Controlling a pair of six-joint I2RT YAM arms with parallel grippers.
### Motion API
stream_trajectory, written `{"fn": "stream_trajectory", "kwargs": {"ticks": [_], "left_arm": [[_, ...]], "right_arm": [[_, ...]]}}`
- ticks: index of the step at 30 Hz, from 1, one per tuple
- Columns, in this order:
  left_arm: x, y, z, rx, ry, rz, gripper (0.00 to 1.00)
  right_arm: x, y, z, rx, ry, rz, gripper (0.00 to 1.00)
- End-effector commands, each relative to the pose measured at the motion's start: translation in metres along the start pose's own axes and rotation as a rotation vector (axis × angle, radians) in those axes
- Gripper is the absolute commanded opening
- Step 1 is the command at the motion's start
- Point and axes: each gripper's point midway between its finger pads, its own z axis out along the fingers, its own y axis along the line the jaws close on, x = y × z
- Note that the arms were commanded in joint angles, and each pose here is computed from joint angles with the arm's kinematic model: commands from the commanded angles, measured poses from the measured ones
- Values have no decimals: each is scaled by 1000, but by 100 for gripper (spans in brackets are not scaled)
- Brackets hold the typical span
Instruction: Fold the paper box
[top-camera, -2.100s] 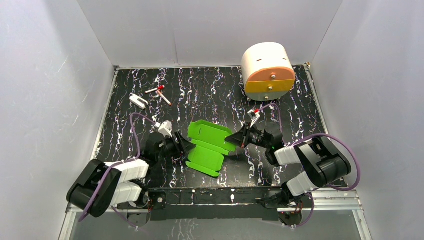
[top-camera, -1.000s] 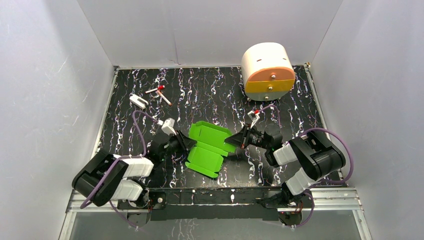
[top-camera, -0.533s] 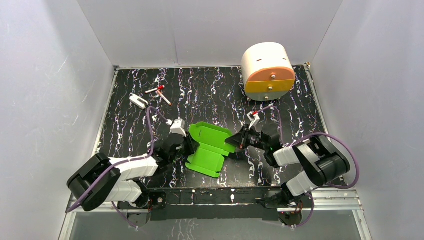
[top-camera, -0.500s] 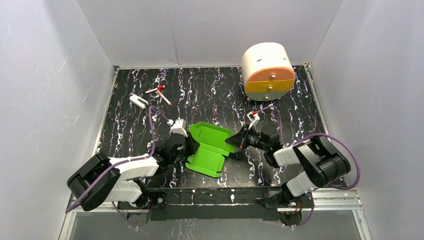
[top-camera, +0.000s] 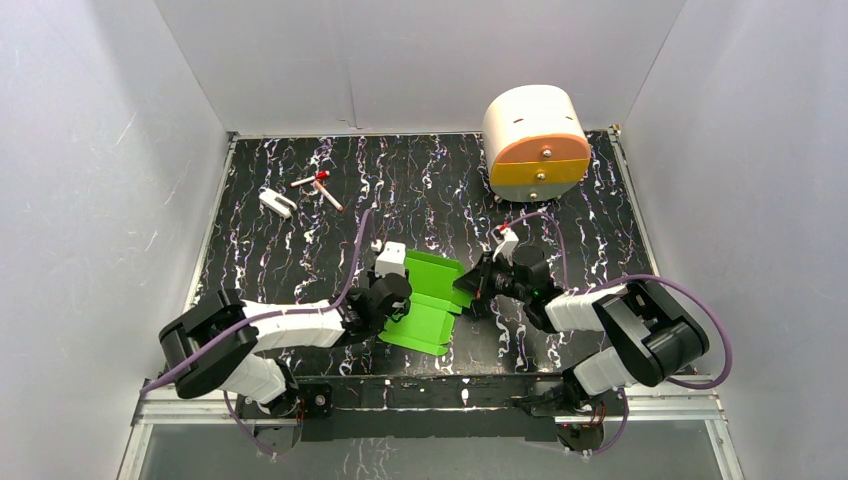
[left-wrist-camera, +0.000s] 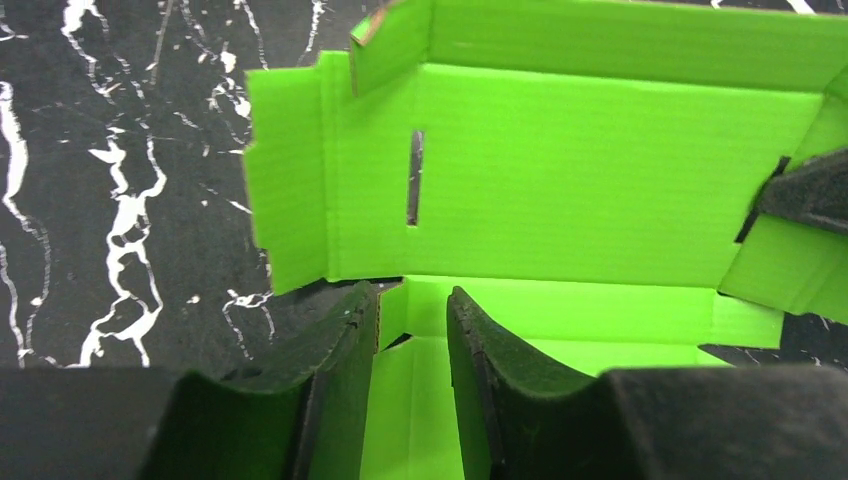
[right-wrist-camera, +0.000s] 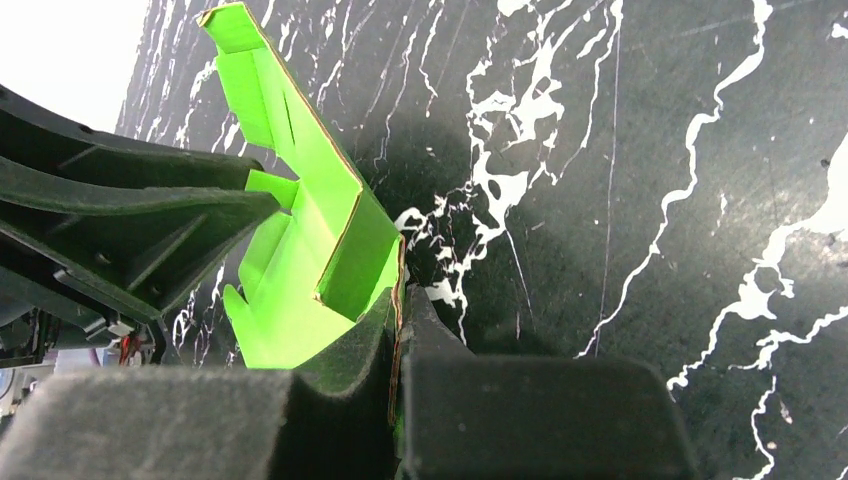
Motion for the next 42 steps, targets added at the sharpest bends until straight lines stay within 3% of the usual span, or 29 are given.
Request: {"fn": "stream_trajectory", "kwargs": {"ticks": [1, 8, 15, 19, 30, 42], "left_arm": [[-28, 12, -9, -57, -98, -10, 34], [-43, 5, -32, 42, -116, -25, 48], [-33, -45, -39, 296, -43, 8, 58], [-33, -80, -46, 382, -50, 96, 63], [-33, -112, -35, 305, -113, 295, 87], [-16, -115, -14, 151, -118, 427, 88]], "right_arm": [[-15, 9, 2, -7, -39, -17, 4], [-17, 13, 1, -16, -33, 15, 5], [-18, 15, 3, -4, -27, 90, 6], [-18, 18, 3, -1, -16, 147, 6], [-25, 19, -1, 61, -17, 210, 6], [-31, 22, -6, 66, -40, 214, 6]]}}
